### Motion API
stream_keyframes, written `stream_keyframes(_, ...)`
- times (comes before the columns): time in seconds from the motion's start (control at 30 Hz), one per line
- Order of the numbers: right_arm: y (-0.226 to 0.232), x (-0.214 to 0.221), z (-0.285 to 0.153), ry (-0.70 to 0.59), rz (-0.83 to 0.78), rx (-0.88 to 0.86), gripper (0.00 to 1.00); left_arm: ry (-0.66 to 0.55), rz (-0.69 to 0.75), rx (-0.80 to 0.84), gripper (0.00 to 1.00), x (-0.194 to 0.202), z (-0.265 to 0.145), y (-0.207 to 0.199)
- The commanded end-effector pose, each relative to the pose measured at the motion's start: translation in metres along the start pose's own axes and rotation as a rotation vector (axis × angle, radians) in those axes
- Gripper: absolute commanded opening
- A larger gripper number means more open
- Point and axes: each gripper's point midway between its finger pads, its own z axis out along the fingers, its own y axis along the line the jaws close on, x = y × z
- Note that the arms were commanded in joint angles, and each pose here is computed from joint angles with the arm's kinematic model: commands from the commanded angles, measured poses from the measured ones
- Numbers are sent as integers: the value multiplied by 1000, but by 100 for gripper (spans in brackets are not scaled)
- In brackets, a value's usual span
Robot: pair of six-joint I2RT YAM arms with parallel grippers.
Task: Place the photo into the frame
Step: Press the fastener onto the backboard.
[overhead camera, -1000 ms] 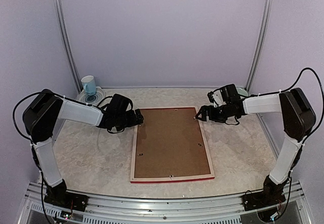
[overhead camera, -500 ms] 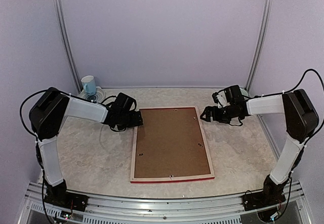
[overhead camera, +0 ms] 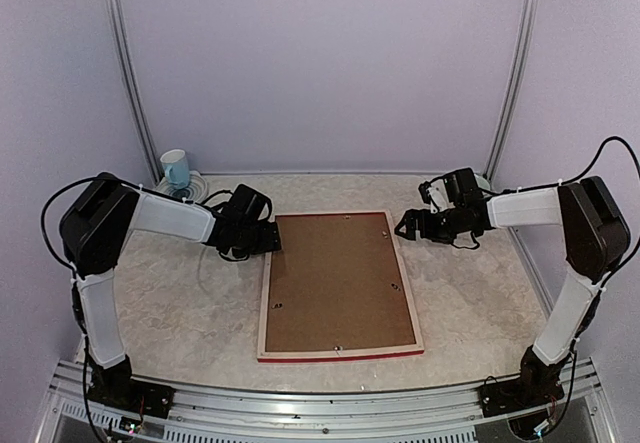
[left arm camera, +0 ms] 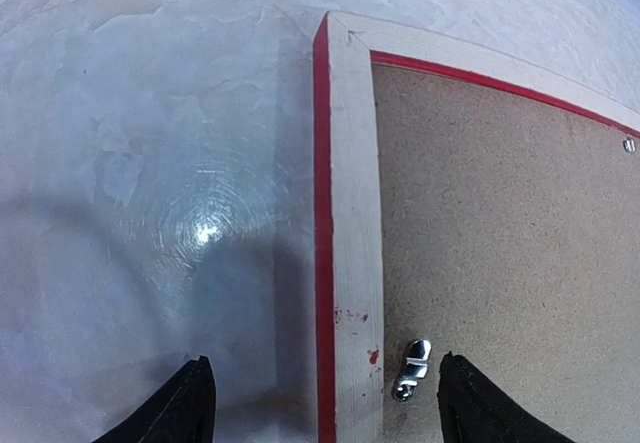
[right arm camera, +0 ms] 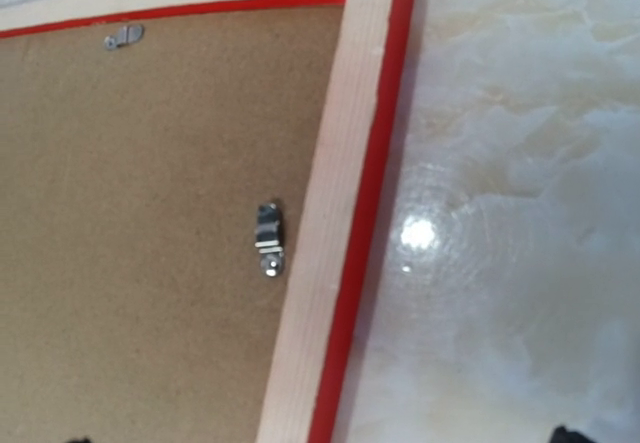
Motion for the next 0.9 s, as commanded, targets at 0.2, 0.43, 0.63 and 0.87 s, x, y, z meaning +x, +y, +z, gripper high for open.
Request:
stream_keyframes(0.2,3,-5,-7,-26,6,-22,99,11,25,-36,75,4,9,2)
stream_keyframes(0.43,3,-5,-6,-24,6,-26,99,13,31,-51,74,5,12,3)
stream_keyframes(0.63,3,-5,-6,-24,7,-27,99,14,36,-58,71,4,12,3)
stream_keyframes(0.87,4,-4,-5,-20,9,-31,99,18,60,-75,71,3,12,0)
